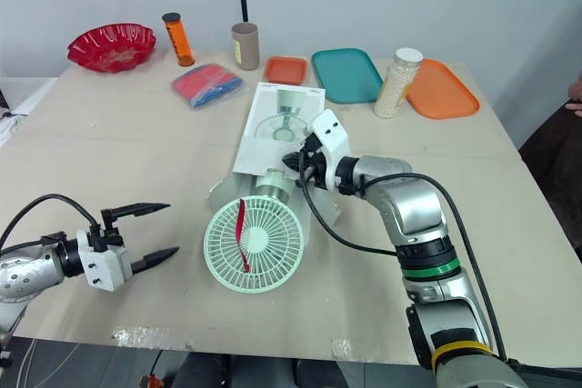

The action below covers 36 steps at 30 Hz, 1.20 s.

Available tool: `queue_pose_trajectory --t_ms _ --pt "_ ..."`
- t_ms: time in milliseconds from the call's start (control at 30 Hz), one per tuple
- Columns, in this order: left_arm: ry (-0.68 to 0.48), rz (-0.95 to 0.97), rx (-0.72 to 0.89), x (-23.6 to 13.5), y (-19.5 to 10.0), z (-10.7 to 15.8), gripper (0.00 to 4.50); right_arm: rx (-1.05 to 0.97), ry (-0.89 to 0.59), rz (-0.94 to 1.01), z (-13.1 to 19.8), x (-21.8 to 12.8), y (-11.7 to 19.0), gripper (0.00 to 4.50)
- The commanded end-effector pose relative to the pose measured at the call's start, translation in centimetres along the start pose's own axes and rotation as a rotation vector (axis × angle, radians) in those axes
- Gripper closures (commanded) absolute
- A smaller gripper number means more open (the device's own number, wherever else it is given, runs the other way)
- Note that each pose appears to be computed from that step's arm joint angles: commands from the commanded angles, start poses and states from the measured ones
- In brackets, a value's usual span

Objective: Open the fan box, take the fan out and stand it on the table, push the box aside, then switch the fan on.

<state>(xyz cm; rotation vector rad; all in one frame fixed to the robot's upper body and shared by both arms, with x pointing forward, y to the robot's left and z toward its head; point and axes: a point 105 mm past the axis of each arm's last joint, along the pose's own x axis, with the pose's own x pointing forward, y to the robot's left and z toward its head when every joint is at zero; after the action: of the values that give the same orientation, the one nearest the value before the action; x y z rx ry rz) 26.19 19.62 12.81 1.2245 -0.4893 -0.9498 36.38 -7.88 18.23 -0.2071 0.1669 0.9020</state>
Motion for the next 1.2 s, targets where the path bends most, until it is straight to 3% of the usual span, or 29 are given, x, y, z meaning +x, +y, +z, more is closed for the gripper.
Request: queue_pose_trajectory --t_ms 33,167,600,833,1200 --pt "-0.107 0.054 0.168 0.5 0.5 1.2 0.03 -0.01 -0.014 -0.015 0.4 -0.3 0.0 4.5" --pt "-0.19 0.063 0.25 1.1 -0.2 1.8 0.03 -0.01 -0.035 -0.016 1.3 -0.4 0.1 4.5" --pt "-0.254 0.154 0.336 2.9 0.3 2.2 0.03 0.018 -0.144 0.082 5.1 -3.6 2.0 4.5" --pt "-0.304 0.149 0.374 3.6 0.1 2.8 0.03 0.02 -0.094 0.075 3.8 -5.9 2.0 4.5" --pt "-0.357 0.15 0.458 6.2 -0.4 3.2 0.03 -0.079 0.031 0.175 -1.2 -11.0 3.5 4.5"
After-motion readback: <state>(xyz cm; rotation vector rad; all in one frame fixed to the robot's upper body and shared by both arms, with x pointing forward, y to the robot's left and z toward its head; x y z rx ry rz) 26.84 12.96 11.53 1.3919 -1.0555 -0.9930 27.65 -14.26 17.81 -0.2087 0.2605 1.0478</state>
